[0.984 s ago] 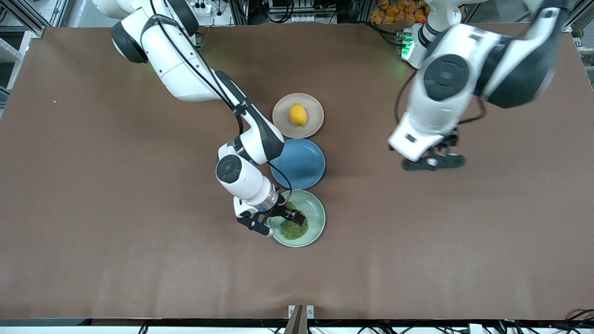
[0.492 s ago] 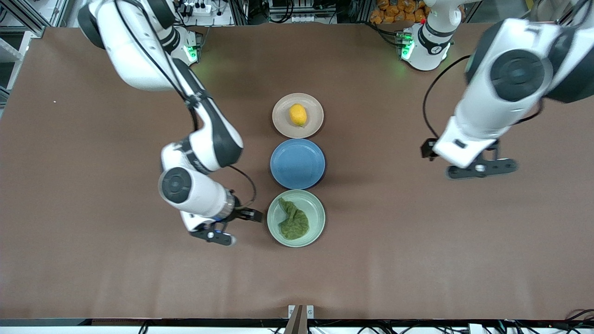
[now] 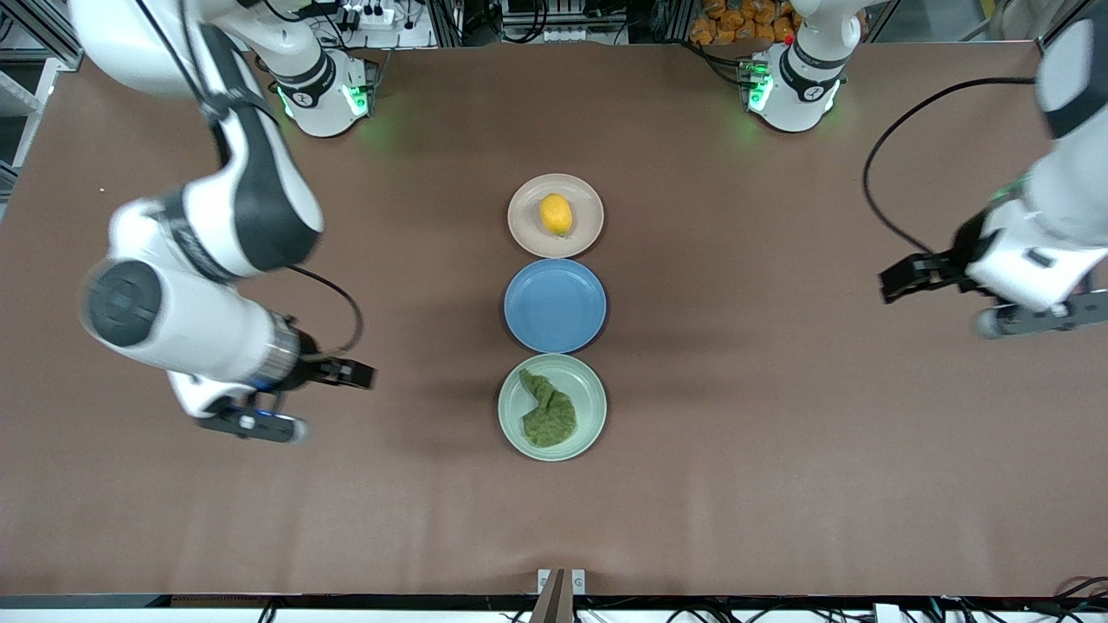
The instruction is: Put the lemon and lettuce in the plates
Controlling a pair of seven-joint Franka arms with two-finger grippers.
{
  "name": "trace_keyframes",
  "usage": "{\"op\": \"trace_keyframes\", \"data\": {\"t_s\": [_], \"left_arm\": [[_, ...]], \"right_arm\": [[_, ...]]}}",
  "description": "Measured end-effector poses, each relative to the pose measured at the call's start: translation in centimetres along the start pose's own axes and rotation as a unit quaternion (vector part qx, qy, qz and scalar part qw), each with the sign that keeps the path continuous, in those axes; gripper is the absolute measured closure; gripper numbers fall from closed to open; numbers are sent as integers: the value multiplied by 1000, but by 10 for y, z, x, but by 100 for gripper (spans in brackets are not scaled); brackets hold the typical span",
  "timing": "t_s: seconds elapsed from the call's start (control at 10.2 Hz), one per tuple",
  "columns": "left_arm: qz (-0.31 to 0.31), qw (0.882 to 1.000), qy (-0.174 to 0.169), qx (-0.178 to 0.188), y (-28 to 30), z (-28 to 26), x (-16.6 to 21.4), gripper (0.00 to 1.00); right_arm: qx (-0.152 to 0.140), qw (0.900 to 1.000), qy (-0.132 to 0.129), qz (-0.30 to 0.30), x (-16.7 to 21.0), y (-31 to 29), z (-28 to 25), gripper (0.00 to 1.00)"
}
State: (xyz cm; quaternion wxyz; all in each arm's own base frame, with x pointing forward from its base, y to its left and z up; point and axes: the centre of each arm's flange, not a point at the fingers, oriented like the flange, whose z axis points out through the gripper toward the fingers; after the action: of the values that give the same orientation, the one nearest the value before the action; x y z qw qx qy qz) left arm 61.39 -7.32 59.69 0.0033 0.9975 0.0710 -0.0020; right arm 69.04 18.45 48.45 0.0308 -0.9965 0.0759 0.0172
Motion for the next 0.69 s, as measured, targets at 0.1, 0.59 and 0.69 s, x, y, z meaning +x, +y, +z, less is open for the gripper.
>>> {"op": "trace_keyframes", "data": {"t_s": [0.1,0.59,0.69], "left_arm": [[5,1000,2,-5,-18,-7,1,0],[29,999,3,12,-19,-18,-9,0],[38,999,2,11,-20,-17,-9,0]], "right_arm": [[-10,1000,2,-8,-6,16,-19,0],[-25,999,8,-46,-42,92,-90,0],[-31,998,11,-45,-50,99,-97,0]]}}
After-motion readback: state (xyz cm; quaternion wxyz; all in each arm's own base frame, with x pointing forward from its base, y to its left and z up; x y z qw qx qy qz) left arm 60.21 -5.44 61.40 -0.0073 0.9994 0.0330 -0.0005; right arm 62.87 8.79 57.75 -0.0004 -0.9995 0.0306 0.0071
